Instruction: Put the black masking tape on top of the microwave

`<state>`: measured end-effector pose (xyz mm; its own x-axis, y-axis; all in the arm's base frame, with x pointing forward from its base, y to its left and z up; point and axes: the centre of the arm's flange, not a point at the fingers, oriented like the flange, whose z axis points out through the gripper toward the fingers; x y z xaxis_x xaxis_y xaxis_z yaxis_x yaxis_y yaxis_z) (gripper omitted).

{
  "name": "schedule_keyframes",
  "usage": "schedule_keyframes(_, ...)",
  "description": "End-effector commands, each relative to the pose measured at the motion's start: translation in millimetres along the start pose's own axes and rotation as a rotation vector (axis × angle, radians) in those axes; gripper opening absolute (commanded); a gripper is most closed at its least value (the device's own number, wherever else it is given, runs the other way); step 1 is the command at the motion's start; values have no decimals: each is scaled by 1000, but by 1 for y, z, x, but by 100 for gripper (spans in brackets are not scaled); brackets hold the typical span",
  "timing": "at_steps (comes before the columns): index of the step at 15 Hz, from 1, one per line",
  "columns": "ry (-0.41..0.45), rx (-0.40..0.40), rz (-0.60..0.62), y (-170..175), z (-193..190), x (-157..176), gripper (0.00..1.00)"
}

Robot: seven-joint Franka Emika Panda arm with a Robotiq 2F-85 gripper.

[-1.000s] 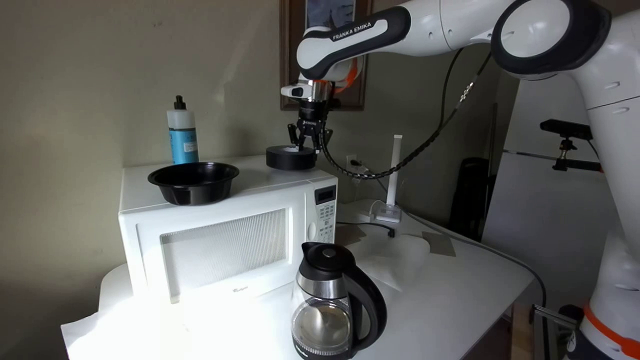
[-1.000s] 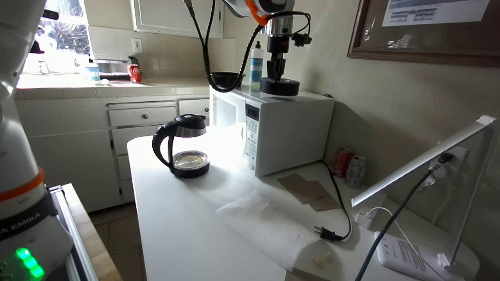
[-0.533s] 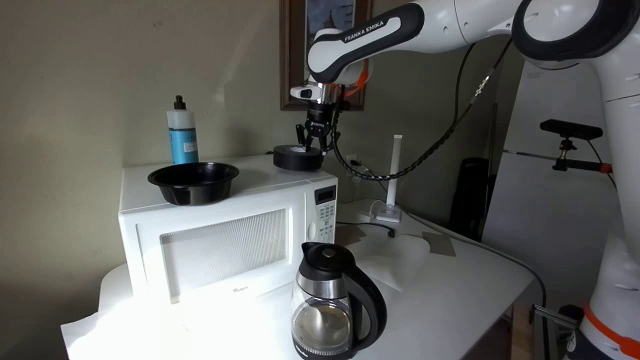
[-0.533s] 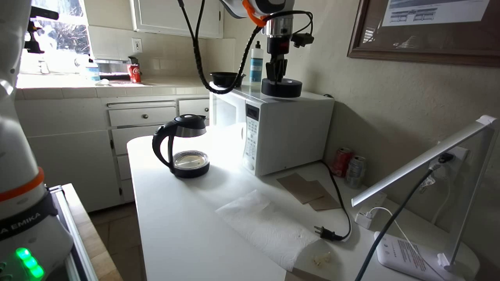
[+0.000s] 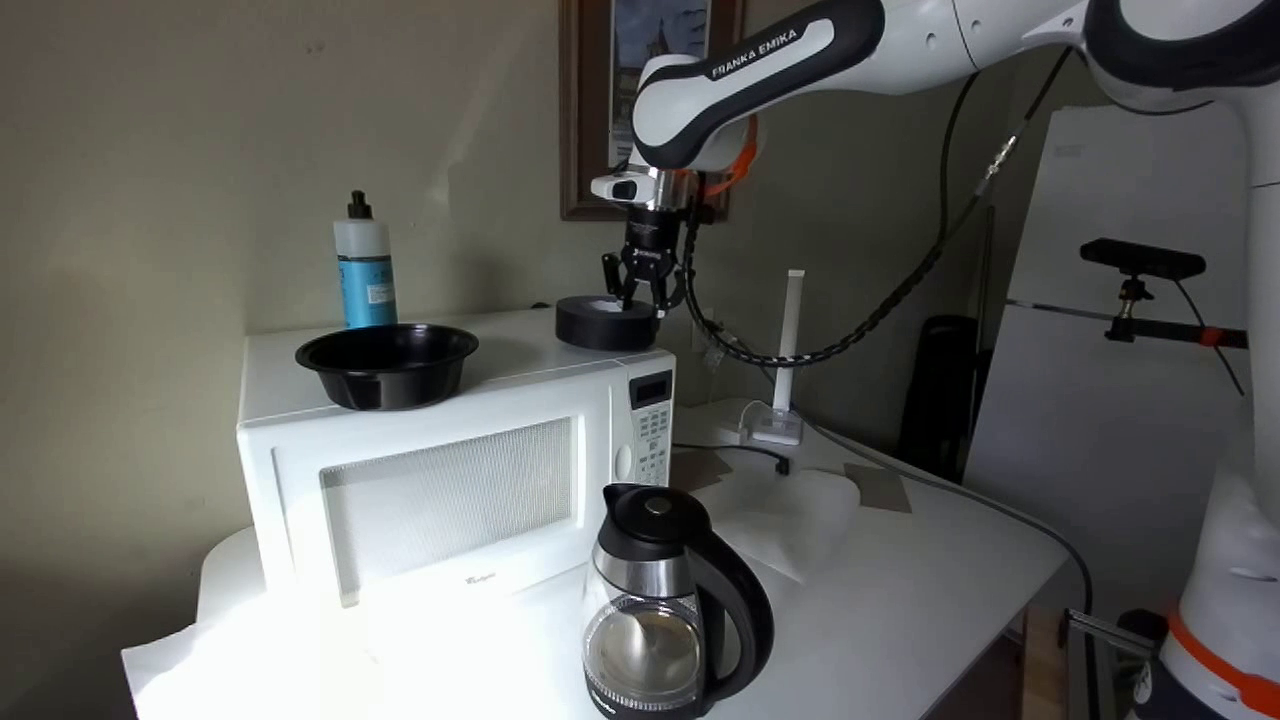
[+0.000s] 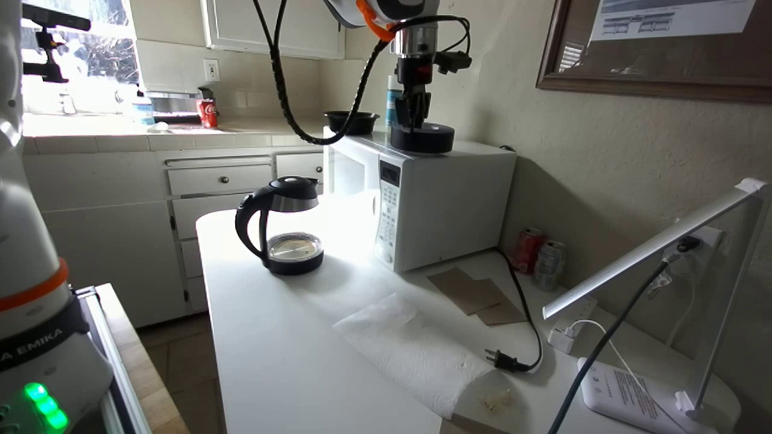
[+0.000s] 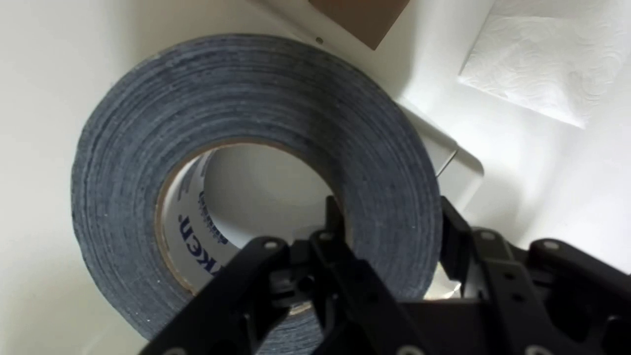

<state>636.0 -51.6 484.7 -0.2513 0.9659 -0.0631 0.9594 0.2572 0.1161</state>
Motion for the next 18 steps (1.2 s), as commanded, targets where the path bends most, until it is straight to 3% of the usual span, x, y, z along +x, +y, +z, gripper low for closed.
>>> schedule_keyframes(1,-24,-46,9,-11,-10,7,21)
schedule_keyframes(15,-34,-56,-12,-3,-7,12,21)
schedule_keyframes(16,-36,-42,-15,-3,-7,14,71)
schedule_keyframes(18,-38,-36,-13,-3,-8,14,79)
